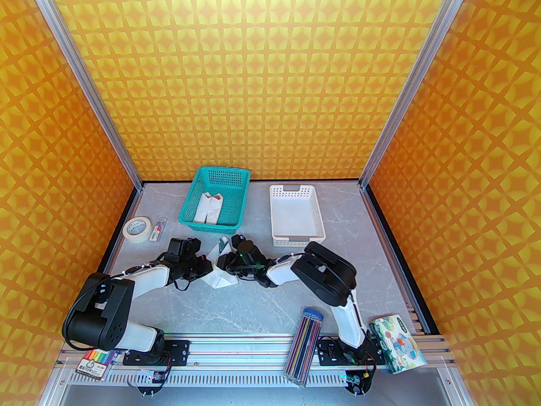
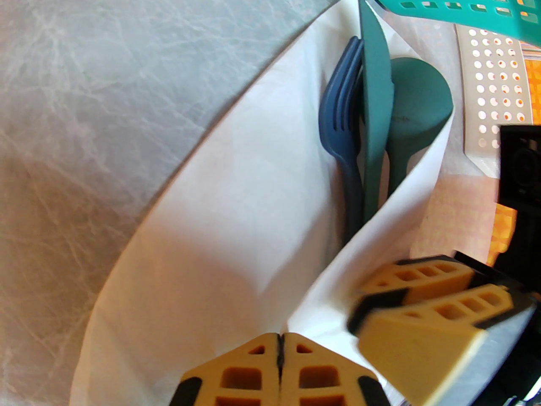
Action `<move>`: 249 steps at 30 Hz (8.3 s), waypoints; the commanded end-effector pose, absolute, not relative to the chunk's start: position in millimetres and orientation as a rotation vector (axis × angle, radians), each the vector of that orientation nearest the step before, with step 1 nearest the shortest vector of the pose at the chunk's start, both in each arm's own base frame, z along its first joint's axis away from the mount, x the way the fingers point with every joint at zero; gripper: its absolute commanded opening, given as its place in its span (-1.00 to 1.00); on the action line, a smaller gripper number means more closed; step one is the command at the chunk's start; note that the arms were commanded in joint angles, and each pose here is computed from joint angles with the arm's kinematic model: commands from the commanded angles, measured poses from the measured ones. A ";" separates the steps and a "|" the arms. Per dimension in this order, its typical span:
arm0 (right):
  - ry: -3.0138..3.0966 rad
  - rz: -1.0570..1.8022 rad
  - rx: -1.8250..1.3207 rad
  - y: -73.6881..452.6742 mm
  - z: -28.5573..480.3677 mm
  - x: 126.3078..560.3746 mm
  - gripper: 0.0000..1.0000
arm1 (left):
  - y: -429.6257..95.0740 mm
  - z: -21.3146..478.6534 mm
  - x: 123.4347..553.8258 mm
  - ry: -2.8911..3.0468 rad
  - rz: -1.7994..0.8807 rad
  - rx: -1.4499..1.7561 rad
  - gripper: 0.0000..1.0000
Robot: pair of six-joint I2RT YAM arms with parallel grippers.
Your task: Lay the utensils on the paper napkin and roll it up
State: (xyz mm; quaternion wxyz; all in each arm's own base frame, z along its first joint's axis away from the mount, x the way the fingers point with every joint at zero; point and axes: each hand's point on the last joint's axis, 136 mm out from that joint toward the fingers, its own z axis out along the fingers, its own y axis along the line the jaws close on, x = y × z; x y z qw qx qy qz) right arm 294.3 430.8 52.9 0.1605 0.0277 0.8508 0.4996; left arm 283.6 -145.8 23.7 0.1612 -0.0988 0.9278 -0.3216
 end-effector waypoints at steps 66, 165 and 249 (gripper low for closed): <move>2.778 0.199 -0.412 375.8 -2.1 308.8 0.32 | -142.3 0.4 260.8 2.696 -0.888 -0.329 -1.00; 2.716 0.192 -0.477 323.7 55.1 261.3 0.45 | -169.9 -13.8 200.2 2.826 -0.711 -0.462 -1.00; 2.884 1.066 -0.388 329.2 8.7 164.8 -1.00 | -166.3 -11.0 211.2 2.829 -0.618 -0.410 -1.00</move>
